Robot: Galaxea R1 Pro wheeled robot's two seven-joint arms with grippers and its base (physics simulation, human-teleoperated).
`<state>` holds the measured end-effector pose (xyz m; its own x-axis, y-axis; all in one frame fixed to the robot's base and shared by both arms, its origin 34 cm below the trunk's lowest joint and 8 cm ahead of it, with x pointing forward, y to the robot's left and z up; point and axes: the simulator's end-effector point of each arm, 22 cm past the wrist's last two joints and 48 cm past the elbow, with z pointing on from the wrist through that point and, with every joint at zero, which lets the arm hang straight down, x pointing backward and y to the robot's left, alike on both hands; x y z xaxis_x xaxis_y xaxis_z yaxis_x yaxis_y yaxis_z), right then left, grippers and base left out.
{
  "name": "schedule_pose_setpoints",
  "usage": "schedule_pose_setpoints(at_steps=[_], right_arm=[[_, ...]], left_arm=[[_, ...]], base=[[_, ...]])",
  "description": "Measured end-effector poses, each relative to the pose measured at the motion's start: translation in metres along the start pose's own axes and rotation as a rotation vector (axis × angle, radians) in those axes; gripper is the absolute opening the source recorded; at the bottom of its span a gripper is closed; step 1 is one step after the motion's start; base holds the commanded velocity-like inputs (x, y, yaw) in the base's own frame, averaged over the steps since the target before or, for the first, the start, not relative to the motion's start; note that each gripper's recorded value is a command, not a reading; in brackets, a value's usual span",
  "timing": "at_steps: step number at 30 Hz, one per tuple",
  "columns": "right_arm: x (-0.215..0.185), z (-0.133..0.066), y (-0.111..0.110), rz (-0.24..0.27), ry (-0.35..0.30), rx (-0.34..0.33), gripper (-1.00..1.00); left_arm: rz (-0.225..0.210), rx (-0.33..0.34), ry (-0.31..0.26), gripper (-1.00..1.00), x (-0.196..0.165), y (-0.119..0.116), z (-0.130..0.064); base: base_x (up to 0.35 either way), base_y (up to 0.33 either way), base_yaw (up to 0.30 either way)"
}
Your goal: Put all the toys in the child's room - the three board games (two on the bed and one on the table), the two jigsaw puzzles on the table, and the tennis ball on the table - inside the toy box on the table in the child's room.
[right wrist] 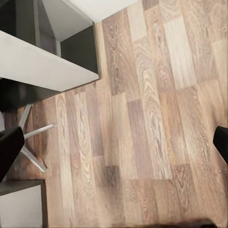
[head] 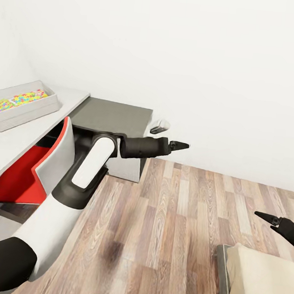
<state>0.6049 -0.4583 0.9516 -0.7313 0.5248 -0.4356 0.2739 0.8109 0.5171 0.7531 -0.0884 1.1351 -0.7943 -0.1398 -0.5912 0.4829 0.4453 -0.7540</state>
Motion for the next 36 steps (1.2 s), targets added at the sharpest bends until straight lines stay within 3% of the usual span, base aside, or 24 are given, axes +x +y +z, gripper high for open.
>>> schedule_pose_setpoints(at_steps=[4,10,12,13,16,17,19,20,23,26,28,31,36], right_arm=[[0.008,0.004,0.003,-0.004,0.018,0.002,1.00],[0.032,0.018,0.013,-0.012,0.069,-0.006,1.00],[0.044,0.027,0.016,-0.027,0.096,0.004,1.00],[0.044,0.026,0.017,-0.028,0.095,0.004,1.00],[0.063,0.039,0.018,-0.069,0.136,0.036,1.00],[0.063,0.038,0.018,-0.070,0.135,0.036,1.00],[0.079,0.047,0.021,-0.099,0.163,0.052,1.00],[0.078,0.047,0.022,-0.101,0.162,0.053,1.00],[0.106,0.062,0.031,-0.139,0.202,0.061,1.00],[0.115,0.066,0.036,-0.154,0.214,0.062,1.00],[0.134,0.076,0.044,-0.176,0.237,0.063,1.00],[0.142,0.080,0.048,-0.192,0.244,0.067,1.00],[0.178,0.099,0.057,-0.239,0.278,0.092,1.00]], left_arm=[[-0.013,-0.021,0.003,1.00,0.009,0.012,-0.007],[-0.066,-0.072,0.024,1.00,0.043,0.044,-0.020],[-0.109,-0.108,0.035,1.00,0.066,0.065,-0.028],[-0.110,-0.106,0.034,1.00,0.066,0.064,-0.028],[-0.194,-0.180,0.025,1.00,0.098,0.104,-0.047],[-0.196,-0.178,0.024,1.00,0.098,0.103,-0.047],[-0.254,-0.228,0.011,1.00,0.120,0.128,-0.061],[-0.256,-0.226,0.010,1.00,0.120,0.127,-0.062],[-0.342,-0.287,0.004,1.00,0.158,0.155,-0.081],[-0.370,-0.305,0.002,1.00,0.170,0.161,-0.088],[-0.413,-0.350,0.005,1.00,0.195,0.176,-0.100],[-0.431,-0.374,0.006,1.00,0.208,0.183,-0.108],[-0.492,-0.504,0.003,1.00,0.260,0.216,-0.140]], base=[[-0.095,0.000,-0.154],[-0.046,0.000,-0.154],[-0.025,0.000,-0.154],[-0.020,0.000,-0.154],[-0.014,0.000,-0.154],[-0.010,0.000,-0.154],[-0.008,0.000,-0.154],[-0.006,0.000,-0.154],[-0.004,0.000,-0.154],[-0.003,0.000,-0.154],[-0.002,0.000,-0.154],[-0.002,0.000,-0.154],[-0.001,0.000,-0.154]])
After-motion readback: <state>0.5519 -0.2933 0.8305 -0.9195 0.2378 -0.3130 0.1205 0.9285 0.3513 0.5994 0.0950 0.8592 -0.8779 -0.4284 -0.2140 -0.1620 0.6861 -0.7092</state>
